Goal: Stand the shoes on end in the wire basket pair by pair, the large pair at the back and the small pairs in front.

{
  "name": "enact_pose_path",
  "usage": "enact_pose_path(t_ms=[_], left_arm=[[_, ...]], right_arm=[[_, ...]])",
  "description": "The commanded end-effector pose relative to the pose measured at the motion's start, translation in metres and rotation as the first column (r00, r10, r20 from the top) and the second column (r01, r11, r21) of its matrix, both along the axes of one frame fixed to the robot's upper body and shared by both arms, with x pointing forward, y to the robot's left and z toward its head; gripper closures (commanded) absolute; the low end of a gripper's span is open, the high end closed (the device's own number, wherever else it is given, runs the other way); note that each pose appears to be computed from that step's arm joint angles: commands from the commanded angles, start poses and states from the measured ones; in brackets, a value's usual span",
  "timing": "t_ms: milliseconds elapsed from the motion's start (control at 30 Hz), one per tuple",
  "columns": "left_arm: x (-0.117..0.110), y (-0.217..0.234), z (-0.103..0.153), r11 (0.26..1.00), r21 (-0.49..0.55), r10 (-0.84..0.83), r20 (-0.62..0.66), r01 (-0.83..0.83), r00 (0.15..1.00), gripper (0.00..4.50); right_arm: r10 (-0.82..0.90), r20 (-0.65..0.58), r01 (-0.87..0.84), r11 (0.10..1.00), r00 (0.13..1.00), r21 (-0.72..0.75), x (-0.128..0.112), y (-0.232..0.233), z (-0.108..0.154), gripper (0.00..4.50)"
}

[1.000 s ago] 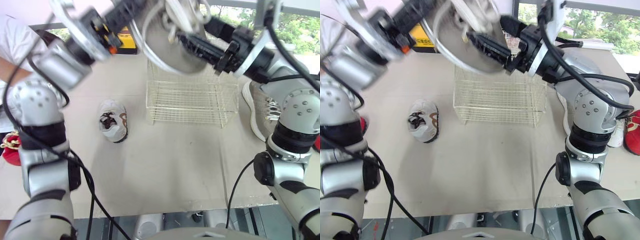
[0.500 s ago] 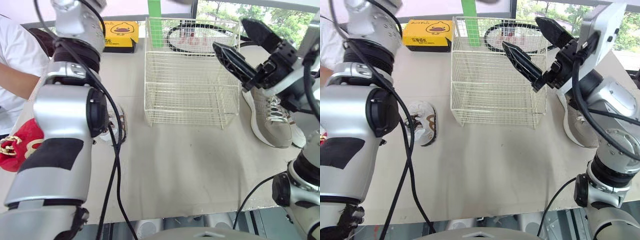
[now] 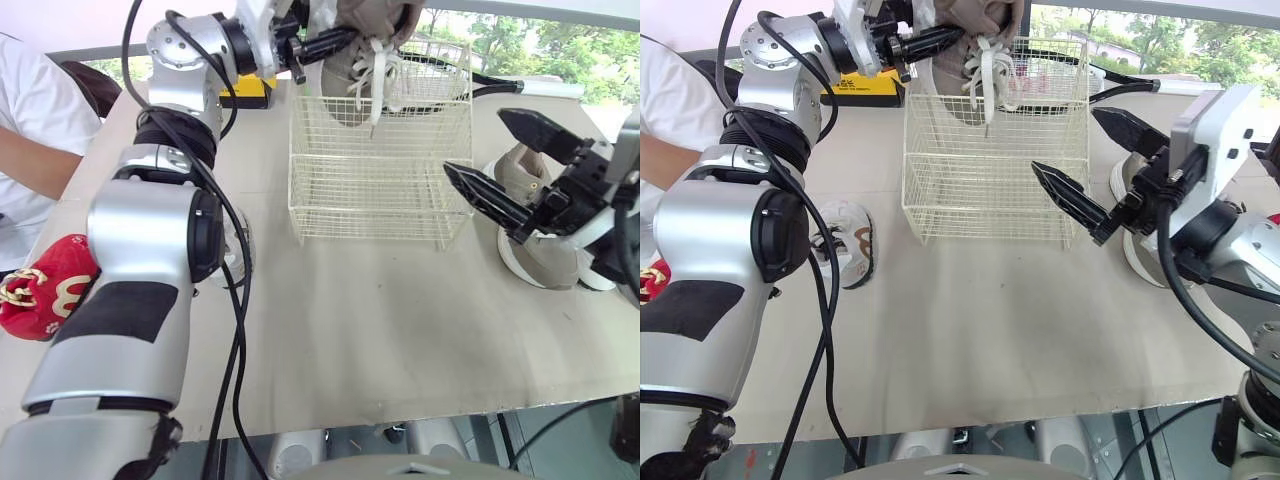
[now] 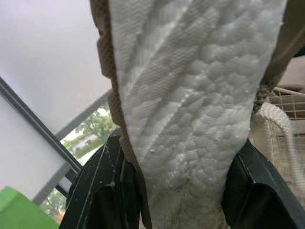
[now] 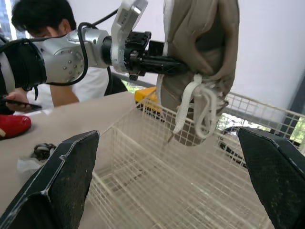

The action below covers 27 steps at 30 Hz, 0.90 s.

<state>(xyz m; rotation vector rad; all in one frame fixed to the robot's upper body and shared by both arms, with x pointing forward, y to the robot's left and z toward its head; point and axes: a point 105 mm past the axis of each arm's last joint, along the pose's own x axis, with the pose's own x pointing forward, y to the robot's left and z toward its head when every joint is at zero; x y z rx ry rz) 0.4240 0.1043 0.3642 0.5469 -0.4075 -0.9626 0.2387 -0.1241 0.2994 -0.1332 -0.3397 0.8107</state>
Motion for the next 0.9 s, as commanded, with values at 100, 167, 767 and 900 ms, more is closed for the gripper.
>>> enact_pose_path(t_ms=[100,167,767,900], left_arm=[[0.006,0.016,-0.009,0.994,0.072,0.082,-0.064,-0.077,0.995,2.79],[0.009,0.024,-0.014,0.987,0.111,0.127,-0.065,-0.119,0.990,2.79],[-0.022,0.060,0.001,0.998,-0.024,-0.068,-0.182,0.065,0.981,0.02],[-0.035,0.067,0.001,0.985,-0.087,-0.166,-0.225,0.150,0.960,0.02]], right_arm=[[-0.011,0.042,0.011,1.000,0.999,0.001,-0.006,-0.006,0.007,0.00],[-0.013,0.038,0.013,1.000,0.999,0.002,-0.006,-0.006,0.006,0.00],[0.033,-0.054,-0.037,0.996,0.998,-0.081,0.009,-0.042,0.024,0.00],[-0.023,-0.092,0.010,0.990,0.995,-0.138,0.021,-0.064,0.020,0.00]])
